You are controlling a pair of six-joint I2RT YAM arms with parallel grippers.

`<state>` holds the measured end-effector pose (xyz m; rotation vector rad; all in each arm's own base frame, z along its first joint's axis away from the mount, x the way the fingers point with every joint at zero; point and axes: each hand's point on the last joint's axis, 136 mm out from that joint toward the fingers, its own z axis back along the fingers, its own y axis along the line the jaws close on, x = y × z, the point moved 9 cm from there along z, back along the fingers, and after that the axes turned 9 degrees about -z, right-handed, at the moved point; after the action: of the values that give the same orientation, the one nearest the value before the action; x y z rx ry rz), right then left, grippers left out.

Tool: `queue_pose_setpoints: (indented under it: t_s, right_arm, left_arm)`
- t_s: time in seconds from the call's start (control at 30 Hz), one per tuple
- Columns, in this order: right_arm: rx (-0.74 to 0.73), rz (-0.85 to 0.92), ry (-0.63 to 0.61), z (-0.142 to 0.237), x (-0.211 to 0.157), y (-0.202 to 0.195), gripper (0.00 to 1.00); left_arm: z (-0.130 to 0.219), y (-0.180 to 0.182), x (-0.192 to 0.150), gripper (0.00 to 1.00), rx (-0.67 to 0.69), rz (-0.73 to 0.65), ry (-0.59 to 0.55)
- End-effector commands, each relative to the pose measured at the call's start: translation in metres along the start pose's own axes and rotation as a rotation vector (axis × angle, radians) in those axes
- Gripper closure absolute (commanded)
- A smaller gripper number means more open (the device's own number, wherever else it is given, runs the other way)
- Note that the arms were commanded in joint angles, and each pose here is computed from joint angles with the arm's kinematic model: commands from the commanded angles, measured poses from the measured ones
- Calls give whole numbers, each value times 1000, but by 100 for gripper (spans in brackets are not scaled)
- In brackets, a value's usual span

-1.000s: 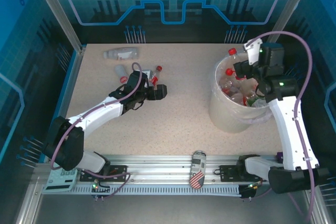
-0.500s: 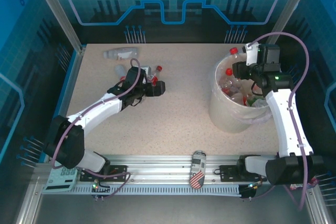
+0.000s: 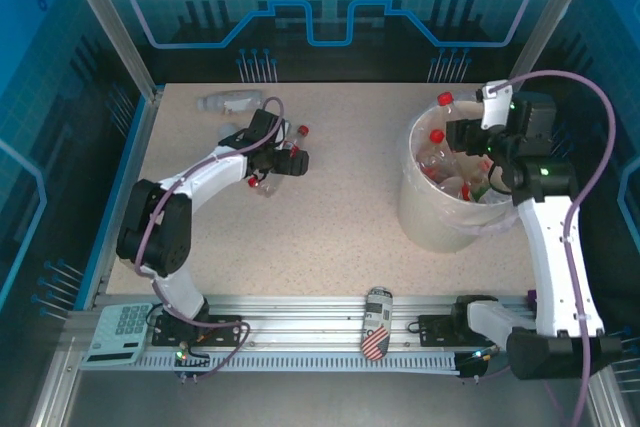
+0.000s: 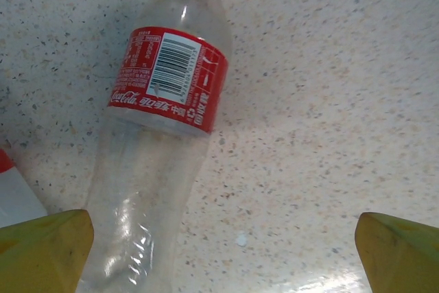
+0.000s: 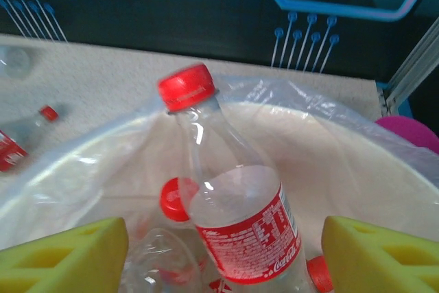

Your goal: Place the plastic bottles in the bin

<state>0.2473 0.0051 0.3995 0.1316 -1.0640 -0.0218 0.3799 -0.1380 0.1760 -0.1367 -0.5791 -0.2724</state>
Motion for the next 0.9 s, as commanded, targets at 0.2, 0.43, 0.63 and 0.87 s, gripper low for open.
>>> queue_pose_setpoints:
  t_s: [0.2,0.43,0.63,0.87]
  right_arm:
    - [86,-57,-44,37,-11,8,18]
    - [111,-70,-57,43,-15,11,18]
    - [120,-72,-59,44,-17,11,18]
    - [129,-80,-63,46,-17,12,18]
  left_arm:
    - [-24,11,-5,5,71,-55,145]
    - [-41,12,-17,16,72,-52,214]
    - [-46,11,-20,32,65,-47,229]
    - [-36,10,-18,38,57,-45,204]
